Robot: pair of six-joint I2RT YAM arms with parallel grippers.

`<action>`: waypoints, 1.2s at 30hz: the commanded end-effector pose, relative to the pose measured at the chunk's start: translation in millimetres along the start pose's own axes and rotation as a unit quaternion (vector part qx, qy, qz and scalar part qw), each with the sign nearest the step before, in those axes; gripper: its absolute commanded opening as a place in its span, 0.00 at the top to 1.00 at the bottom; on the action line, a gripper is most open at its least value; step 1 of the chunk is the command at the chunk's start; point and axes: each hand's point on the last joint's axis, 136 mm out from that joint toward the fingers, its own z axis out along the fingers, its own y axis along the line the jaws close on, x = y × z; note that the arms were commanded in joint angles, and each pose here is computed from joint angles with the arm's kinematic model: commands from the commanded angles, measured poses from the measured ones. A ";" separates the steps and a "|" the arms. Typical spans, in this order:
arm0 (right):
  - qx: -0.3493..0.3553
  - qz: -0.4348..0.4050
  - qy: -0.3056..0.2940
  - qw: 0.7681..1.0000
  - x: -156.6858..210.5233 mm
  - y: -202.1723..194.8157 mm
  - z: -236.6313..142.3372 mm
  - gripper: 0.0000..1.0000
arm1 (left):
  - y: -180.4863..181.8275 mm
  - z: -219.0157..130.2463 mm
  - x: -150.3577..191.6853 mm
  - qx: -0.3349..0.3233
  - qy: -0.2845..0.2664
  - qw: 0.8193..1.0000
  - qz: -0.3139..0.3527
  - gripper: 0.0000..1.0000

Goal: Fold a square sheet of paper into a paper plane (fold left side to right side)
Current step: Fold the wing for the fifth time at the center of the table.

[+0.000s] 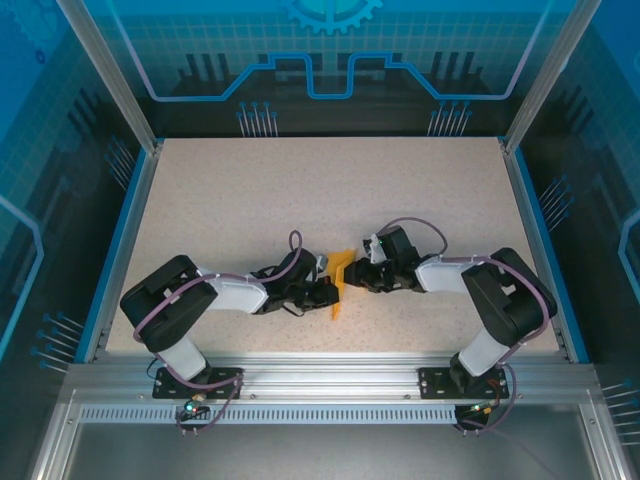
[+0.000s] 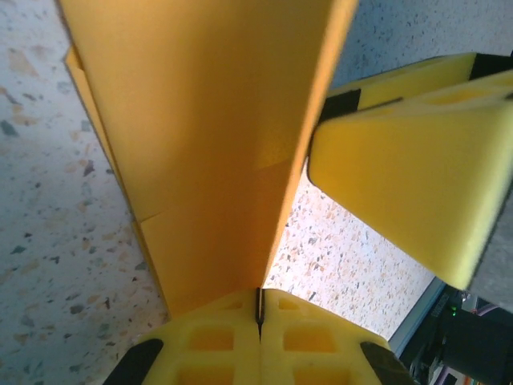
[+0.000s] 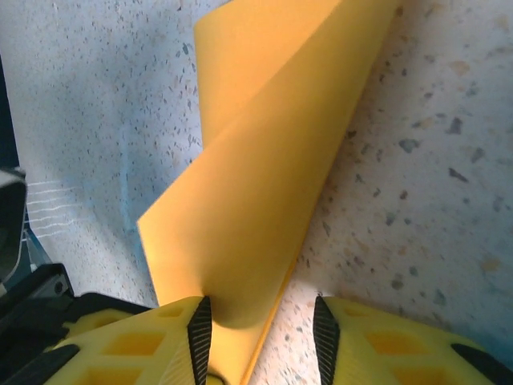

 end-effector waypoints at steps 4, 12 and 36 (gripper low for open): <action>0.003 0.000 -0.006 1.000 -10.9 9.2 11.1 0.62 | 2.3 -0.1 1.5 0.011 0.003 1.000 -0.012 1.00; 0.036 0.014 0.010 0.999 -3.8 -4.1 15.6 0.63 | 2.8 0.9 2.2 0.010 0.005 1.000 -0.015 0.91; 0.050 0.021 0.030 0.998 3.0 -14.2 21.3 0.65 | 2.3 -39.1 -43.9 0.020 -0.032 0.999 -0.036 0.54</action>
